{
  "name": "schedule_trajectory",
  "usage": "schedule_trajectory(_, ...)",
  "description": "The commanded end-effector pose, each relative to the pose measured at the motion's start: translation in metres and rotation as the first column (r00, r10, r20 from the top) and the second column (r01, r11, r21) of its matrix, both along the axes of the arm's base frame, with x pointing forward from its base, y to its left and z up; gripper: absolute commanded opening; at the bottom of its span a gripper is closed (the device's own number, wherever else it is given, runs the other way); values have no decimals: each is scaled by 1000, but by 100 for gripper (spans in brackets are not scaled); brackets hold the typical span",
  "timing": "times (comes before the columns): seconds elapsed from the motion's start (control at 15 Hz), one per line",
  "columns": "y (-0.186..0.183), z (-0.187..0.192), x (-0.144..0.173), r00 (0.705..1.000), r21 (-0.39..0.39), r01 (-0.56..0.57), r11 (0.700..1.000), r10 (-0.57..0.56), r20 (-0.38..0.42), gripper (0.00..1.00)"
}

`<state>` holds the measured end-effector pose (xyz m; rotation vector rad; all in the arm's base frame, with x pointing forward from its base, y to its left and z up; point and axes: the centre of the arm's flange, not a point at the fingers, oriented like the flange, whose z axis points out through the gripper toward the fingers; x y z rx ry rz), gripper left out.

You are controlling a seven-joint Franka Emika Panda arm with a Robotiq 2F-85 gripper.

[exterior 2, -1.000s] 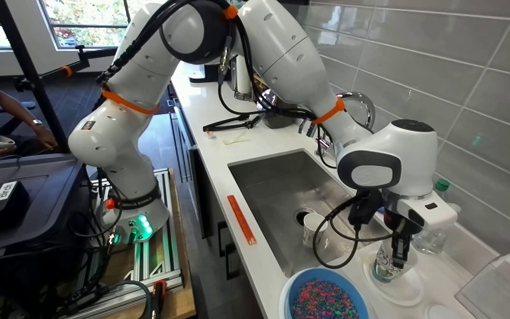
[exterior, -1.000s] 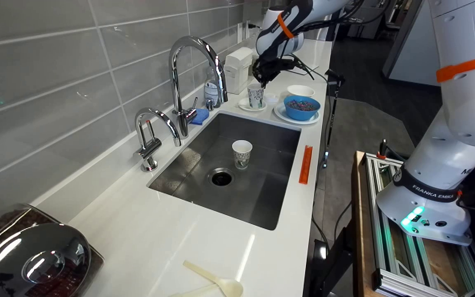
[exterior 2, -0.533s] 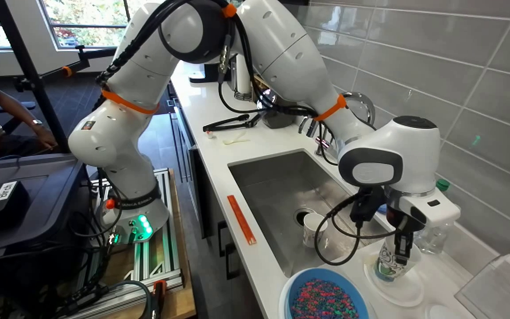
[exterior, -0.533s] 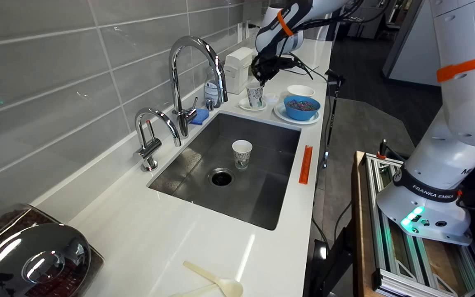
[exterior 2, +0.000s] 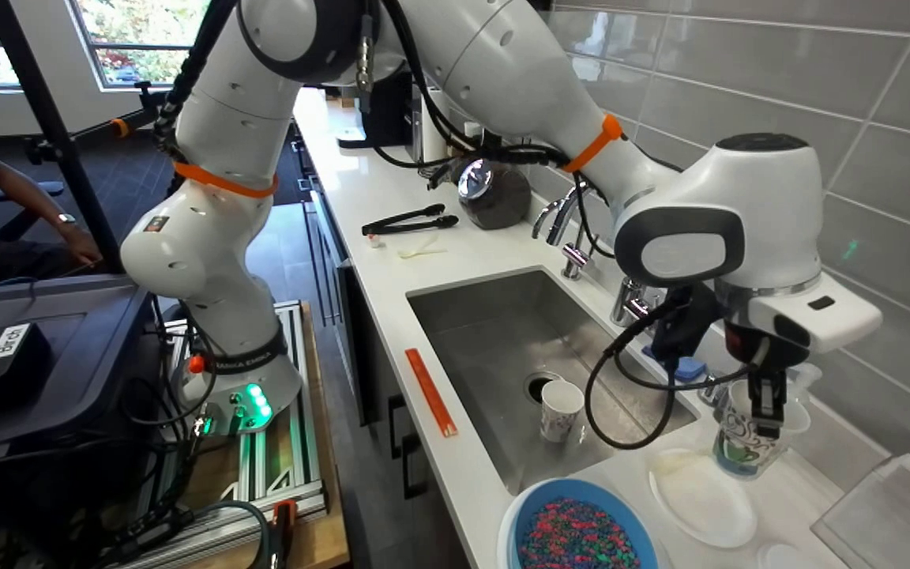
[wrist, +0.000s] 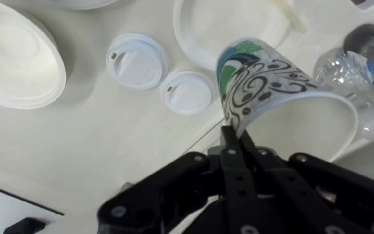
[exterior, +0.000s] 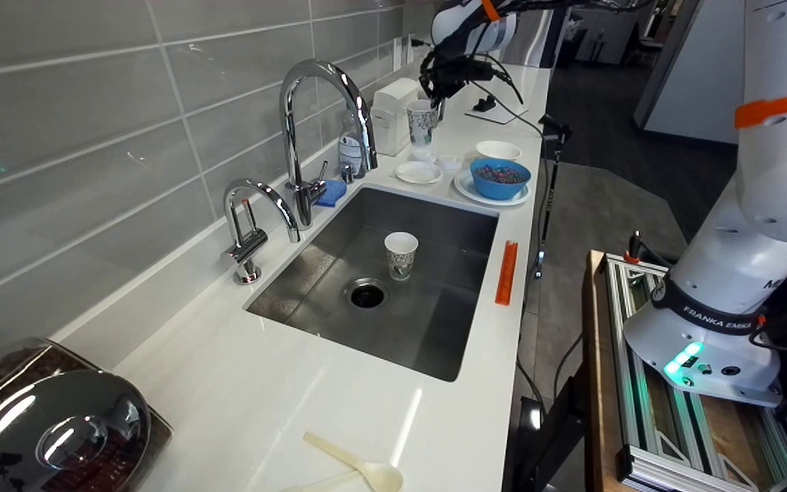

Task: Move the coffee cup on the right to the left side of the counter.

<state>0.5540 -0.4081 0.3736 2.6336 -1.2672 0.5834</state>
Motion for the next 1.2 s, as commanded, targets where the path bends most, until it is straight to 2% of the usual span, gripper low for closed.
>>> schedule_trajectory(0.0, 23, 48, -41, 997, 3, -68, 998, 68, 29, 1)
schedule_trajectory(0.33, 66, 88, -99, 978, -8, -205, 979, 205, 46, 1)
schedule_trajectory(0.53, 99, 98, -125, 950, 9, -310, 951, 309, 44, 1)
schedule_trajectory(0.73, 136, 103, -148, 904, 8, -426, 905, 425, 43, 1)
schedule_trajectory(0.93, 174, 107, -159, 845, 24, -535, 844, 534, 31, 1)
schedule_trajectory(1.13, 210, 109, -165, 761, 52, -649, 759, 649, 13, 1)
